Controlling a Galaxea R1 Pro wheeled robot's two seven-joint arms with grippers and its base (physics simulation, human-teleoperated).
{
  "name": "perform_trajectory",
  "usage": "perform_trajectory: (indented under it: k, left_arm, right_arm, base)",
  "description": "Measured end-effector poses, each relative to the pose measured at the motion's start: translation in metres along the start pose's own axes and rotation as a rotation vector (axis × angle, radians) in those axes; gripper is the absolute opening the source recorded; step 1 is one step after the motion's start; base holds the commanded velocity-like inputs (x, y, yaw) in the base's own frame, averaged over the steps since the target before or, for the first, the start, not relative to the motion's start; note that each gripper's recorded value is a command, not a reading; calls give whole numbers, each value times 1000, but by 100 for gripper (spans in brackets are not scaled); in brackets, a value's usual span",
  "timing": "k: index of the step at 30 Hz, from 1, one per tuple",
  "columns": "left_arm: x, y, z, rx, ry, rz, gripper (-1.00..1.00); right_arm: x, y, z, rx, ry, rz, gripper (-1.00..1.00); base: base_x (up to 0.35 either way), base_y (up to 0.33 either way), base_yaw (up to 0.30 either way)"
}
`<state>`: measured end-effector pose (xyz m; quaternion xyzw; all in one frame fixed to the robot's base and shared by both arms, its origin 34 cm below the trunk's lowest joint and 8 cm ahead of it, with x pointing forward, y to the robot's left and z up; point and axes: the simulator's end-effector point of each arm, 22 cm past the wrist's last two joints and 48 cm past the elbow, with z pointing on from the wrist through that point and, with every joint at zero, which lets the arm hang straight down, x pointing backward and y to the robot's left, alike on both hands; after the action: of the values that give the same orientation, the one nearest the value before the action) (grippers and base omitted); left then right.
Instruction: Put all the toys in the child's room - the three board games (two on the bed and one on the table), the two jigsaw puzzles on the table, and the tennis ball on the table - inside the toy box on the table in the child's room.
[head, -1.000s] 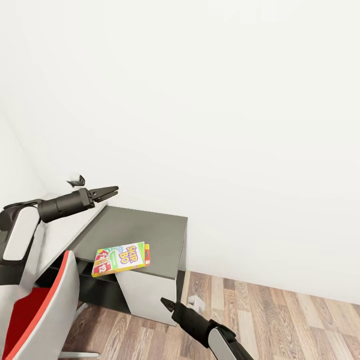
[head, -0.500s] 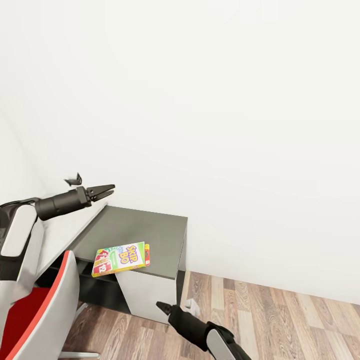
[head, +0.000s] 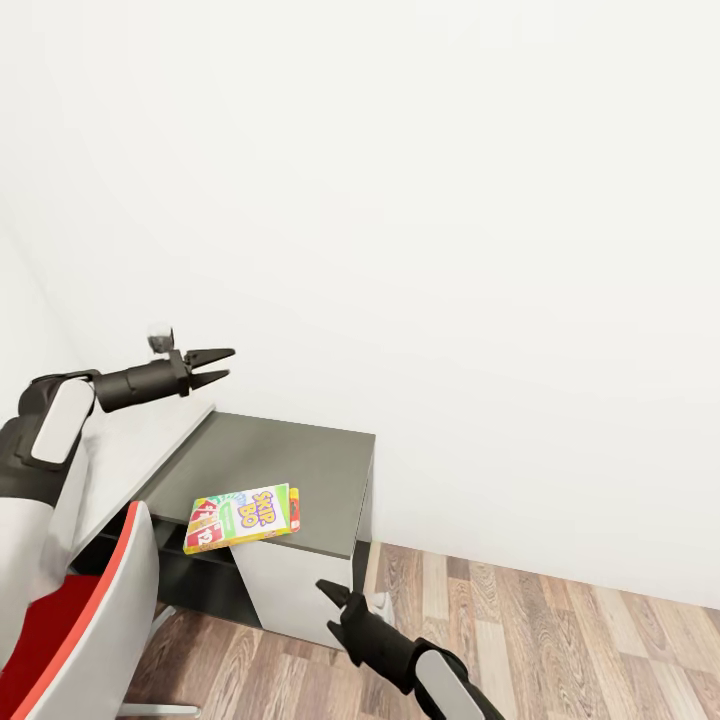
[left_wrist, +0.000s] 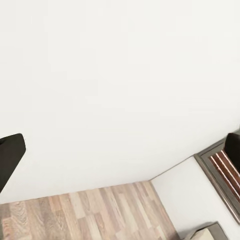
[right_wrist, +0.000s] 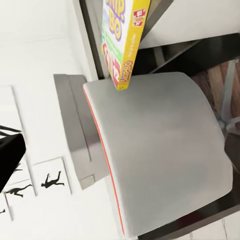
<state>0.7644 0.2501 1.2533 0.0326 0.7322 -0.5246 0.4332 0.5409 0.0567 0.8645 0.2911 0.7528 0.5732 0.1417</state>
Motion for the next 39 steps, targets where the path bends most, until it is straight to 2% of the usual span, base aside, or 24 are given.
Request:
perform_trajectory:
  k: [4, 15, 26, 34, 39]
  left_arm:
    - [-1, 2, 1, -11, 3, -2, 100]
    - [-5, 8, -5, -30, 1, 0, 100]
    - [-7, 4, -8, -32, 3, 22, 100]
    - [-14, -30, -6, 11, -5, 112, 100]
    - [-14, -34, -6, 13, -4, 125, 100]
  right_arm:
    - [2, 1, 0, -3, 5, 7, 100]
    - [19, 2, 5, -5, 44, -27, 100]
    - [16, 1, 5, -3, 28, -38, 100]
    - [17, 1, 5, -3, 27, -45, 100]
    - [17, 2, 5, -4, 27, -46, 100]
  base:
    - [0, 0, 0]
    - [0, 0, 0]
    - [0, 123, 0]
    - [0, 124, 0]
    - [0, 18, 0]
